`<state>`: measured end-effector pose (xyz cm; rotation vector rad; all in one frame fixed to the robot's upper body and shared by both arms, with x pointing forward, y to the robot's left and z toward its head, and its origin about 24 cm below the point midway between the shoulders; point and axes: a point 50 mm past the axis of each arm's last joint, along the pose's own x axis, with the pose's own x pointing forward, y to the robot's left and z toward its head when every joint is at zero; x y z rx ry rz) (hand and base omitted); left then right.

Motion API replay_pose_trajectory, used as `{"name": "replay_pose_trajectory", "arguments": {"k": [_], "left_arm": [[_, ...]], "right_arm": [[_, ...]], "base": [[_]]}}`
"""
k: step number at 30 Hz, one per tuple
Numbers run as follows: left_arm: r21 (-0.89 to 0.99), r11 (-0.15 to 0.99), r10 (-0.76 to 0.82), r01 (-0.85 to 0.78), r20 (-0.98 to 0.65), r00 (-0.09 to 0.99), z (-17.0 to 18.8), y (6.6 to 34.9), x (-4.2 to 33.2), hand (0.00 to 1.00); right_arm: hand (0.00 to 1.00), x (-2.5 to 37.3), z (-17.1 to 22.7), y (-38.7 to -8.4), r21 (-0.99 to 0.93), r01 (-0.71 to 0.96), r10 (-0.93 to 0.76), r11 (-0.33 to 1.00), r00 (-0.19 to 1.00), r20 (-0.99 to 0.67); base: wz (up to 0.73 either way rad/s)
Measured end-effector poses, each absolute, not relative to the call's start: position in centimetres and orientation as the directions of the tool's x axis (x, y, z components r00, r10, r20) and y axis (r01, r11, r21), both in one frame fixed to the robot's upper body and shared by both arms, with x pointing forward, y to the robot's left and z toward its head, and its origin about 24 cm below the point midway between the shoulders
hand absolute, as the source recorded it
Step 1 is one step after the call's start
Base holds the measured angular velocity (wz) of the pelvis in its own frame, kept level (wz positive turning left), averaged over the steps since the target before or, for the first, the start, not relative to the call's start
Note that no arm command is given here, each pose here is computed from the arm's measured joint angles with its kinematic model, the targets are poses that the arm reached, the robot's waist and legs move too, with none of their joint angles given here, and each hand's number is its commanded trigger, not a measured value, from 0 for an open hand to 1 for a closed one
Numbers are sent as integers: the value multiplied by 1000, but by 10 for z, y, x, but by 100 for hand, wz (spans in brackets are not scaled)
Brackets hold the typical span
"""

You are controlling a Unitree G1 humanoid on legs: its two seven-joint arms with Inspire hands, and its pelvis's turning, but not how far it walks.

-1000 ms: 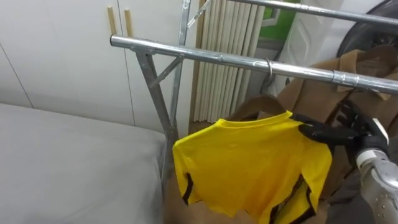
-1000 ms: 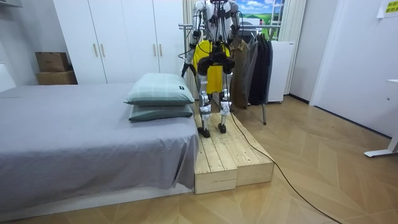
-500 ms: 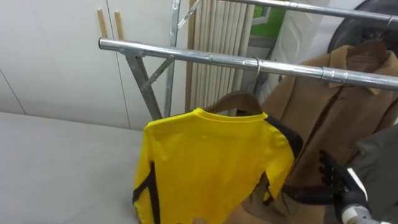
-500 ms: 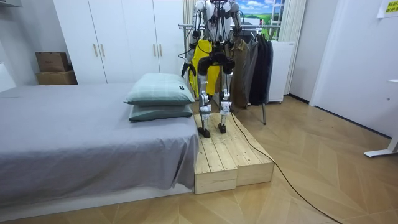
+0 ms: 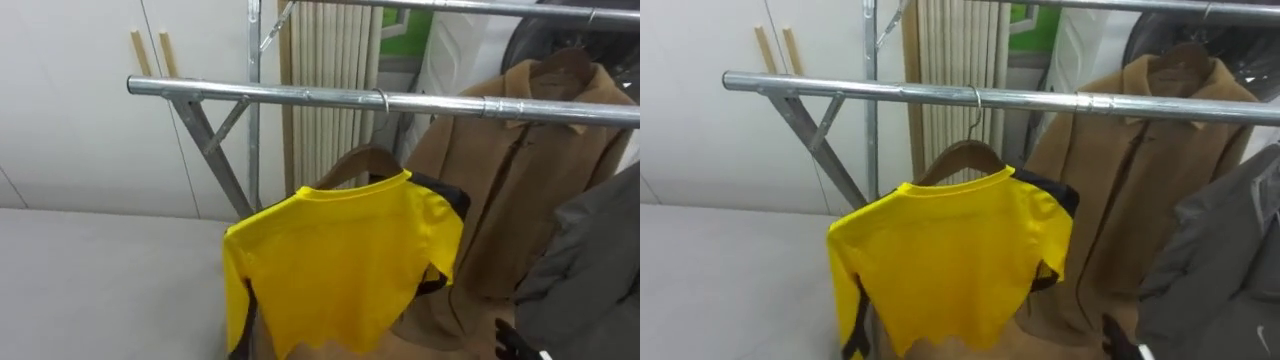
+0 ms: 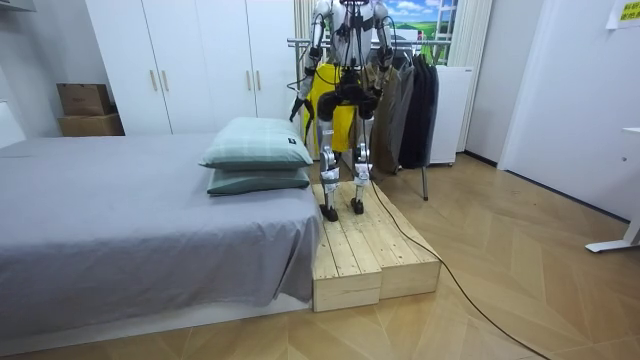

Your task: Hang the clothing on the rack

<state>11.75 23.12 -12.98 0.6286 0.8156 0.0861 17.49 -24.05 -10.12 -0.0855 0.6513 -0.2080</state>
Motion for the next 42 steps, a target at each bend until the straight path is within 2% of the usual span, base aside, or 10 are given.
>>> {"name": "replay_pose_trajectory", "arguments": {"k": [8, 13, 19, 42], "left_arm": [[530, 829, 307, 178, -697, 648, -139, 230, 104, 0], [522, 836, 328, 166, -720, 612, -143, 234, 89, 0], [518, 838, 336, 171, -737, 587, -146, 236, 81, 0], [497, 853, 341, 161, -763, 550, -150, 239, 78, 0]], "right_arm": [[0, 129, -128, -246, -180, 155, -238, 971, 651, -721], [0, 94, -145, -246, -243, 57, -234, 968, 541, -808], [0, 56, -158, -243, -218, 37, -213, 975, 410, -887], [0, 47, -163, -240, -158, 108, -187, 982, 357, -915]], "base": [[-6], [1], [-4], [3]]}}
